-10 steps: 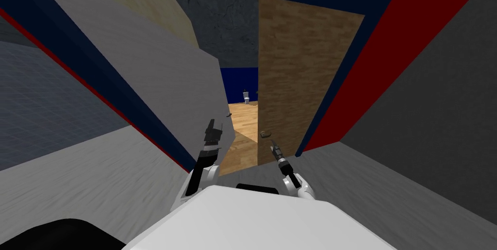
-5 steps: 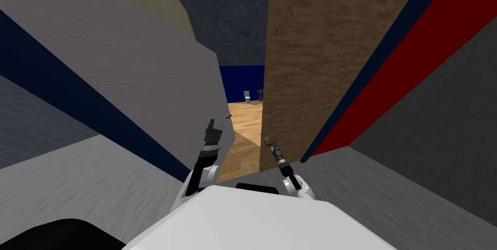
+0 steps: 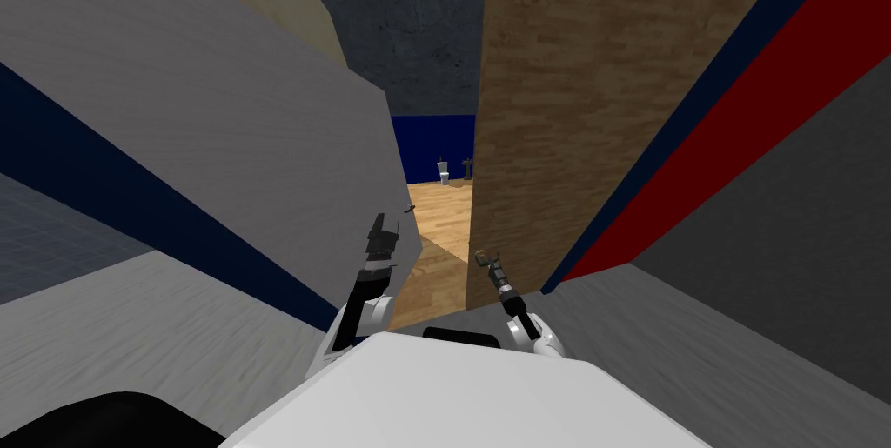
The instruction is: Push the door open
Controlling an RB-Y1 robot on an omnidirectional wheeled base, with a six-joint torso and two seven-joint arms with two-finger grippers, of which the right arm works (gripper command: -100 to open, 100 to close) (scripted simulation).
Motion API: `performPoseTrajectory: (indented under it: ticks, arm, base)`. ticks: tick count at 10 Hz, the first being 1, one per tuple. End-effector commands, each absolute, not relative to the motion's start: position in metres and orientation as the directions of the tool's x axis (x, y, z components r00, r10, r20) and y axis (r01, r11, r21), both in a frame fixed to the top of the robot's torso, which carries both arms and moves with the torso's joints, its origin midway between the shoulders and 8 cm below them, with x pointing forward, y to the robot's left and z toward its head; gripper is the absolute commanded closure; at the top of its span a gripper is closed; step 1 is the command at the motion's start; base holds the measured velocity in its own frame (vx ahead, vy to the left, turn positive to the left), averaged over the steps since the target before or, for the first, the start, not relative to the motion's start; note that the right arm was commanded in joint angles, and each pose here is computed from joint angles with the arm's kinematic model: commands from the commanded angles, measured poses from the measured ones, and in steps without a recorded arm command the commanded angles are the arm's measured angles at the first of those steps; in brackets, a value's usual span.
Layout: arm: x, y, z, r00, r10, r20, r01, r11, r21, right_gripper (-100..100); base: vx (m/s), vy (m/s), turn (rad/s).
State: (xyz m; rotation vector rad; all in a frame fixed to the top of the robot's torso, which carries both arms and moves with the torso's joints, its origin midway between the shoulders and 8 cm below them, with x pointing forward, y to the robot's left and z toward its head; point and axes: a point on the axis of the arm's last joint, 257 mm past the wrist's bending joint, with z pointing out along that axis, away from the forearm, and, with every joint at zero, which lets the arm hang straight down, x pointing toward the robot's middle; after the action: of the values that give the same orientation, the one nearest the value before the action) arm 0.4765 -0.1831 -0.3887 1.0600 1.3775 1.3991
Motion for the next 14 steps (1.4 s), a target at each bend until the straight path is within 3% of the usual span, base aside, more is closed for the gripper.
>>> performPoseTrajectory:
  ticks: [1,4,14]
  arm:
    - [0.474,-0.182,-0.391,-0.250,0.968,-0.004,-0.018,-0.001,1.000,100]
    - [0.478,-0.191,-0.388,-0.231,0.973,-0.012,-0.023,0.007,1.000,100]
    - [0.485,-0.228,-0.387,-0.139,0.990,-0.030,-0.023,0.027,0.999,100]
  base:
    - [0.000,0.000,0.000]
    - [0.033,0.016,-0.013]
    - [0.122,0.057,-0.034]
